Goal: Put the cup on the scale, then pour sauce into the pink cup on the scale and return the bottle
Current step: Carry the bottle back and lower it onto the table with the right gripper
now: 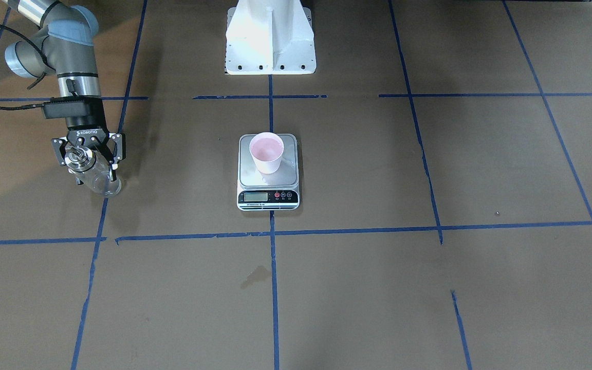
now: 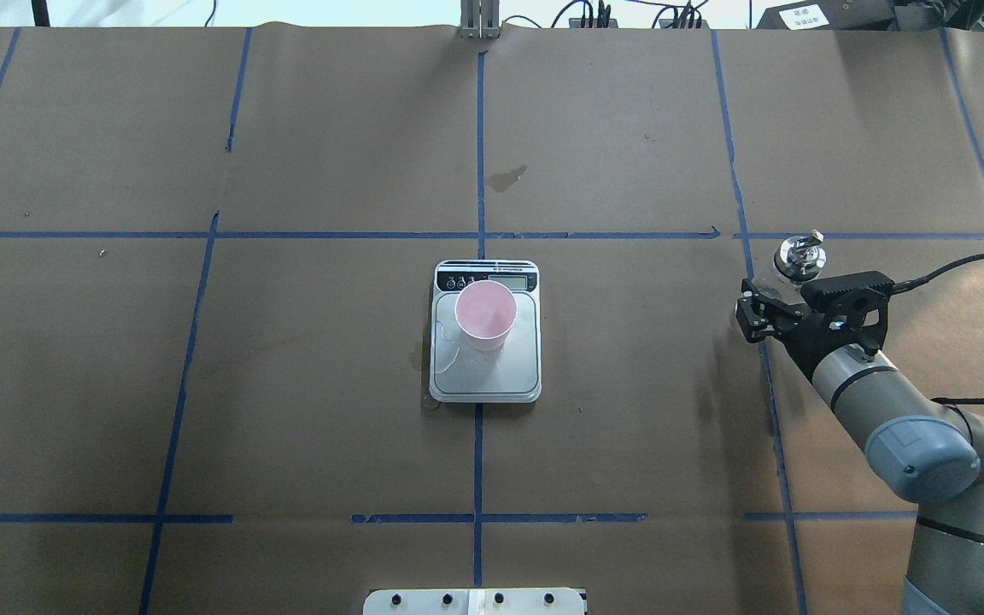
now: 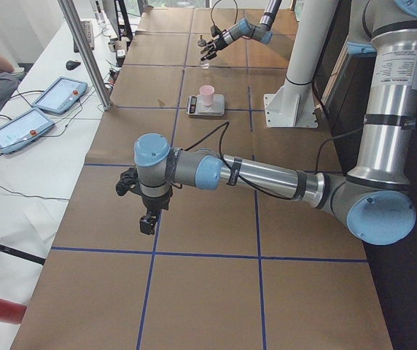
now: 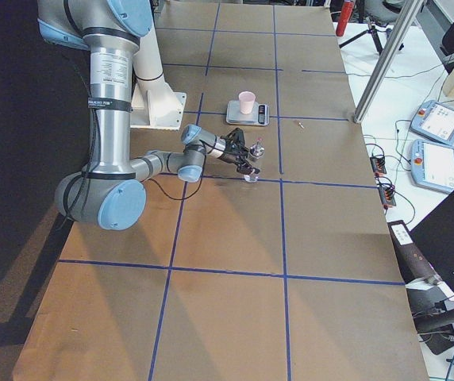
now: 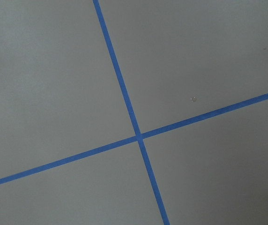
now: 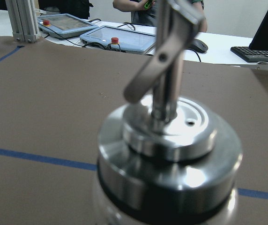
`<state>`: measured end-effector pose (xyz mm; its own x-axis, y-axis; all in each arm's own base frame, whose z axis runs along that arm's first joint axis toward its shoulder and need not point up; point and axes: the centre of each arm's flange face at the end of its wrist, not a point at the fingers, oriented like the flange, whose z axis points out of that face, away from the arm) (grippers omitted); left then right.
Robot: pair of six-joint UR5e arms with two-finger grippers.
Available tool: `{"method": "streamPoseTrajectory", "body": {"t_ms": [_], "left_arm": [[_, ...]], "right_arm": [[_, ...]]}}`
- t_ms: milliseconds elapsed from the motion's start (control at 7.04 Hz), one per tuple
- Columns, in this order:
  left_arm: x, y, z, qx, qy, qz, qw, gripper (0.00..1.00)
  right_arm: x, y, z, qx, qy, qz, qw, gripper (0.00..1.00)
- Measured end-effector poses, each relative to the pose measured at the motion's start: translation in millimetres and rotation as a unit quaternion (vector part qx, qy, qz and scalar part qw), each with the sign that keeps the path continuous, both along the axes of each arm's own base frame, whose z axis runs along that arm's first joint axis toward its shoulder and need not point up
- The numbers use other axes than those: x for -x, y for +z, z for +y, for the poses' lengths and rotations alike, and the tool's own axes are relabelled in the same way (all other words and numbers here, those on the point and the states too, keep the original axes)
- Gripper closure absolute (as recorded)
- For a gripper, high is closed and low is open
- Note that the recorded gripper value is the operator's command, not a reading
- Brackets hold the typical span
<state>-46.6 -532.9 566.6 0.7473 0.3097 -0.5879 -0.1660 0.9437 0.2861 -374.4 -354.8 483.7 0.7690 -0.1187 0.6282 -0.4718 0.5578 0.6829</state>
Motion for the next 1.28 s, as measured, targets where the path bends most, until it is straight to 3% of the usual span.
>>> {"method": "streamPoseTrajectory", "body": {"t_ms": [853, 1279], "left_arm": [[0.0, -2.1, 0.7, -0.002, 0.000, 0.000, 1.0000, 0.00], [0.5, -1.1, 1.7, -0.001, 0.000, 0.001, 1.0000, 0.00]], "right_arm": [[-2.4, 1.9, 1.7, 0.005, -0.013, 0.010, 0.9999, 0.00], [-15.1, -0.1, 23.2, 0.050, -0.092, -0.008, 0.9944, 0.00]]}}
